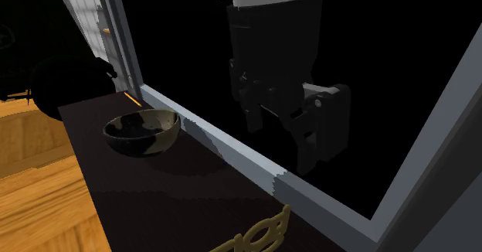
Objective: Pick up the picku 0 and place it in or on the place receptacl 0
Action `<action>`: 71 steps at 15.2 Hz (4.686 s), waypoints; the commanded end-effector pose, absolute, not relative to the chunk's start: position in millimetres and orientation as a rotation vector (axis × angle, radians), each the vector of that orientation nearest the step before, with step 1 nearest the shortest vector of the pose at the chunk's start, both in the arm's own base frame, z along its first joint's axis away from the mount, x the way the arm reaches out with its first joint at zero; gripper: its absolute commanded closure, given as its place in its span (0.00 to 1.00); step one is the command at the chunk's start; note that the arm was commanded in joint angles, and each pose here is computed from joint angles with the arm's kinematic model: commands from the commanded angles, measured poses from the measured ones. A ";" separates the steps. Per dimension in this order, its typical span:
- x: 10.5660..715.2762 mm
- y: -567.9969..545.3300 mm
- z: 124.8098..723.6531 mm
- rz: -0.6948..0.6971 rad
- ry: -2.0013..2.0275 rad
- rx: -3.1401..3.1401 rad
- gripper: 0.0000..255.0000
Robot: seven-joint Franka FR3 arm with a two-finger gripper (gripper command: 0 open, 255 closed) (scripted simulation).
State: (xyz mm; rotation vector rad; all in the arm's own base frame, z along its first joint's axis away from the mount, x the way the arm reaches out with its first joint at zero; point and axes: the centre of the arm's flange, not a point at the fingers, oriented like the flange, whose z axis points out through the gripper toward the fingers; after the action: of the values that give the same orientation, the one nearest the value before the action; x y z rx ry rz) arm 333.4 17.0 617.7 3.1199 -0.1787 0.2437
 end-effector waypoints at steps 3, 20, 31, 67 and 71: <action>316.0 13.9 598.9 0.239 -0.202 3.111 0.00; 263.7 2.7 498.5 0.223 -0.278 3.082 0.00; 263.8 2.7 498.5 0.223 -0.278 3.082 1.00; 292.7 -0.1 534.7 0.091 -0.279 3.090 1.00; 281.1 35.0 519.1 0.000 -0.277 3.051 0.00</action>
State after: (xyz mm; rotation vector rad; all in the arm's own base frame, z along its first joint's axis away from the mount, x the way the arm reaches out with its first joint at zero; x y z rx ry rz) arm 286.6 25.2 523.4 3.0640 -0.2757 0.0277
